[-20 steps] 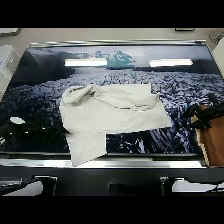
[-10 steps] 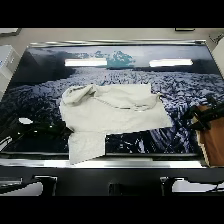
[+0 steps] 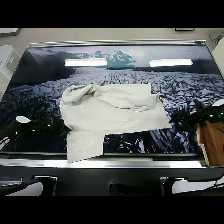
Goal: Fold the clothes and pants, and hang the long-sleeved shirts on hangers.
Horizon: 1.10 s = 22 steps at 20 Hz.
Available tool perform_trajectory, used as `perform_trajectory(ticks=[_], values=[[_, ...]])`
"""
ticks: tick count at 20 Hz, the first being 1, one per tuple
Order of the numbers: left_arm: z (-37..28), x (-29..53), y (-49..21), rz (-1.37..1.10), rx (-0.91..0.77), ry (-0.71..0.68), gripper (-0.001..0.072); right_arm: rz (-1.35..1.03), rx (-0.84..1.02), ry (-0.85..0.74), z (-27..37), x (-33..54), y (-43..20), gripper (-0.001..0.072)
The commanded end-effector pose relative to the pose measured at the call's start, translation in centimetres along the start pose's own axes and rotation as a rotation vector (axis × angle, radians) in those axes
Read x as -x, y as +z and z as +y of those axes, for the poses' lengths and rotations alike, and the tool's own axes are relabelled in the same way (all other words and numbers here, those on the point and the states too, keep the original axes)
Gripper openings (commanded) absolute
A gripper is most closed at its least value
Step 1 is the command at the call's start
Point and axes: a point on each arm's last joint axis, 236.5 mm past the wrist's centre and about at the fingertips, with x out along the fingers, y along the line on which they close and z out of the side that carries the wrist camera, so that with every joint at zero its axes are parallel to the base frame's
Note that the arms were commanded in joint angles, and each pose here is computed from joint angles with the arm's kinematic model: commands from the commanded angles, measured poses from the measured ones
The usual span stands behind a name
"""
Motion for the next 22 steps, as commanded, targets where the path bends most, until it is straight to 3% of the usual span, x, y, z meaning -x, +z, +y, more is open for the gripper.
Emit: perform_trajectory(ticks=[1,3,4,6,10,12,15,19,22], values=[[-0.6,0.4,-0.2,0.002,-0.010,-0.014,0.0026,-0.034,0.054,-0.024,1.3,-2.5,1.5,0.0613],[-0.7,0.5,-0.3,0.002,-0.013,-0.015,0.0026,-0.059,0.048,-0.030,1.8,-2.8,2.0,0.0549],[-0.7,0.5,-0.3,0.002,-0.013,-0.015,0.0026,-0.053,0.046,-0.030,2.1,-3.0,1.9,0.0433],[-0.8,0.5,-0.3,0.005,-0.015,-0.018,0.0026,-0.013,0.049,0.019,3.3,-2.9,0.9,0.0068],[-5.3,4.1,3.0,-0.071,-0.137,-0.060,0.0024,-0.081,0.188,0.047,7.0,2.8,1.4,0.0043],[-11.0,10.1,6.9,-0.244,-0.304,-0.081,0.0024,-0.293,0.336,0.044,11.3,10.2,3.7,0.0042],[-24.3,26.9,9.5,-0.674,-0.639,-0.132,0.0025,-0.796,0.581,0.015,20.3,27.3,3.6,0.0043],[-37.8,49.9,-1.7,-1.317,-1.033,-0.095,0.0025,-1.442,0.820,0.004,29.6,47.7,-10.2,0.0043],[-39.0,56.2,-11.0,-1.530,-1.063,-0.085,0.0025,-1.639,0.863,-0.032,30.1,51.7,-21.1,0.0043]])
